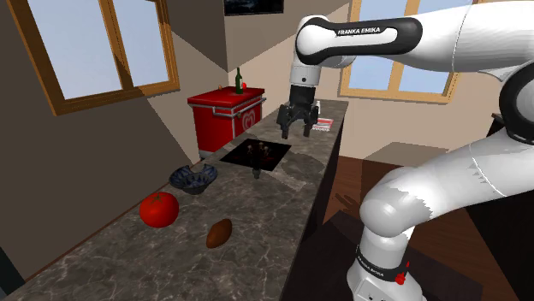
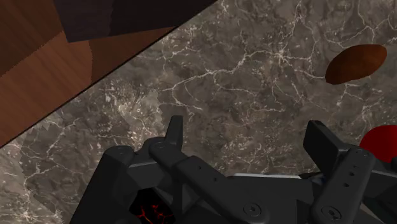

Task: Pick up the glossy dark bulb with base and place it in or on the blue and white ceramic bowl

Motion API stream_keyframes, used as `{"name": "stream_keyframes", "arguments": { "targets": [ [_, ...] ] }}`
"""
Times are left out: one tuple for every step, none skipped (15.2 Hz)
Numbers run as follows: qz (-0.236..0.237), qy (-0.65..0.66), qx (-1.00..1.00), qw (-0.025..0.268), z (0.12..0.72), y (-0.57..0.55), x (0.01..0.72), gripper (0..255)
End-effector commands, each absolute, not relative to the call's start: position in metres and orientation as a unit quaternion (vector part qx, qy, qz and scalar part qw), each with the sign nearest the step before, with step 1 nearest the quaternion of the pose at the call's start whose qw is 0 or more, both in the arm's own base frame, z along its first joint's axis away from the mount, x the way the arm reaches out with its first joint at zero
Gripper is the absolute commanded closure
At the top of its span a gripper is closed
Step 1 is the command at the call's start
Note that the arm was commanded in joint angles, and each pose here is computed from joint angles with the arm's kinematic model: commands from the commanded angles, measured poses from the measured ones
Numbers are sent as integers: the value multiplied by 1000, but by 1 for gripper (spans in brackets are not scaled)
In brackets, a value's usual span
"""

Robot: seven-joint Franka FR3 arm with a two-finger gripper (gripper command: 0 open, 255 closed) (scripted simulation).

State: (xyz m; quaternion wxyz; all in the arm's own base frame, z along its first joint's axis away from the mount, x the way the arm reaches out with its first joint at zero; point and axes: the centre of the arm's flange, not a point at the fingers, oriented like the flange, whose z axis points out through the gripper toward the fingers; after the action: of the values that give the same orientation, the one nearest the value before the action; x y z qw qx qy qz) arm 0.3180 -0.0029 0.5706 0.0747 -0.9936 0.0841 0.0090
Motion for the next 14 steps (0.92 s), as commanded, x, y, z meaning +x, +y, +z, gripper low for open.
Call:
{"name": "stream_keyframes", "arguments": {
  "targets": [
    [9,84,-994,75,571,-3,318,0],
    [10,87,-993,76,563,-4,329,0],
    [12,91,-993,76,556,-6,340,0],
    [13,94,-992,77,548,-7,352,0],
    [15,97,-992,78,541,-9,363,0],
    [16,100,-992,79,533,-10,374,0],
    [17,104,-991,80,526,-12,385,0],
    [19,107,-991,81,518,-14,396,0],
    [20,110,-990,82,511,-15,407,0],
    [21,113,-990,83,503,-17,418,0],
    [23,116,-989,84,495,-19,429,0],
    [24,120,-989,85,488,-21,440,0],
    [26,123,-988,86,480,-23,451,0],
    [27,126,-988,87,472,-25,462,0]
  ]
}}
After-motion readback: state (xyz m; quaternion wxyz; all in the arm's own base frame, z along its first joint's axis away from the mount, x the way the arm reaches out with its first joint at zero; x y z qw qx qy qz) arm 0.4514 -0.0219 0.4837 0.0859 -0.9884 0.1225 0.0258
